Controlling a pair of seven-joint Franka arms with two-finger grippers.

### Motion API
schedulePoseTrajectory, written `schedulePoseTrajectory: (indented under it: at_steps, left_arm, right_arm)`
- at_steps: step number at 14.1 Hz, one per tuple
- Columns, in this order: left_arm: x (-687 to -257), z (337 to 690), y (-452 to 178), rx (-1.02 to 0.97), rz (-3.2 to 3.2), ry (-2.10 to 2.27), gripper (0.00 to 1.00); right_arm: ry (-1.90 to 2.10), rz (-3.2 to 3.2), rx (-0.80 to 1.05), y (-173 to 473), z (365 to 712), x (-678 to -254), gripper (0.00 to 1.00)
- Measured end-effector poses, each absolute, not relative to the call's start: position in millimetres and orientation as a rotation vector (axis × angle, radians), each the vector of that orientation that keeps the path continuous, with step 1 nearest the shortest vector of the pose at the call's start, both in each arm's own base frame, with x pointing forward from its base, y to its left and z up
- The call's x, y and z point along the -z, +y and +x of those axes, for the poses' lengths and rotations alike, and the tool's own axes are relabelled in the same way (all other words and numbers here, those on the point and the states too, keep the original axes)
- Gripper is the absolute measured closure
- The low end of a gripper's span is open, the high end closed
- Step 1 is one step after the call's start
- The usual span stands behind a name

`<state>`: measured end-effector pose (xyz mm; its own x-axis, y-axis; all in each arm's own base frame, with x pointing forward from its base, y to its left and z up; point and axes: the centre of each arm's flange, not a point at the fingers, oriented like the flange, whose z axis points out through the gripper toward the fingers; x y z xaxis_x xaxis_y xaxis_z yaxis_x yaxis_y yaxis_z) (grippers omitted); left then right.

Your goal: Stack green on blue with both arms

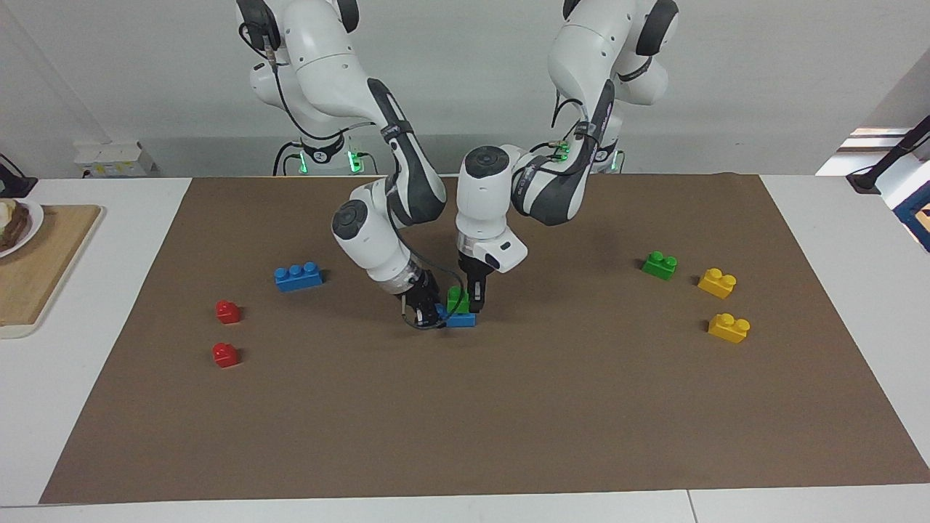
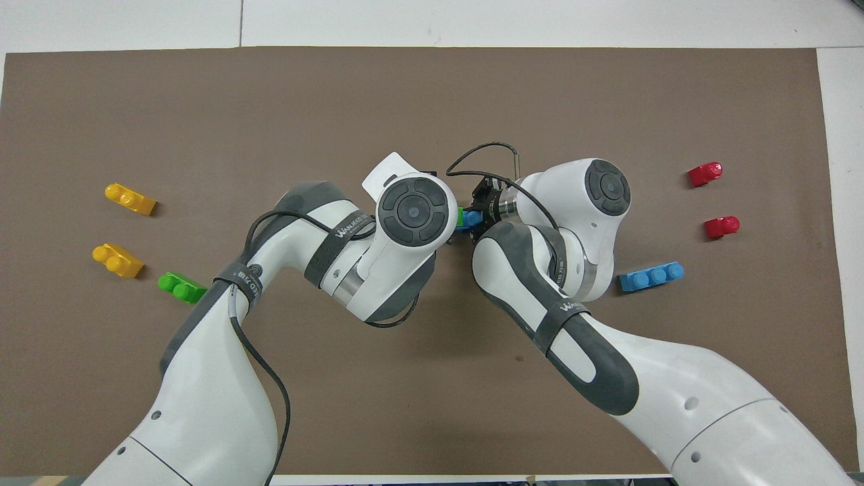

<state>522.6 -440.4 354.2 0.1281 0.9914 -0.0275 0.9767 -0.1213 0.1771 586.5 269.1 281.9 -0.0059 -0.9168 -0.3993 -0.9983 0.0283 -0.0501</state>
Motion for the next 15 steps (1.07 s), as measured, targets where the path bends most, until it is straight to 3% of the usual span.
schedulePoseTrajectory:
  at_steps: [7,8,13,15]
  left_arm:
    - [-344.3,521.1,-442.0,-0.18,2.27,1.962,0.65]
    - [-343.1,520.2,-442.0,-0.2,2.286,1.952,0.59]
    - [-362.8,526.3,-428.0,-0.239,2.297,1.949,0.01]
    - [-387.9,531.7,-411.1,-0.259,2.283,1.967,0.0]
  right_arm:
    - [1.983,-1.964,-0.353,272.3,583.4,-281.8,0.65]
    - [1.981,-1.964,-0.351,272.8,583.3,-281.9,0.65]
    - [1.98,-1.964,-0.349,273.6,583.0,-281.9,0.65]
    - [1.98,-1.964,-0.349,273.6,583.0,-281.9,0.65]
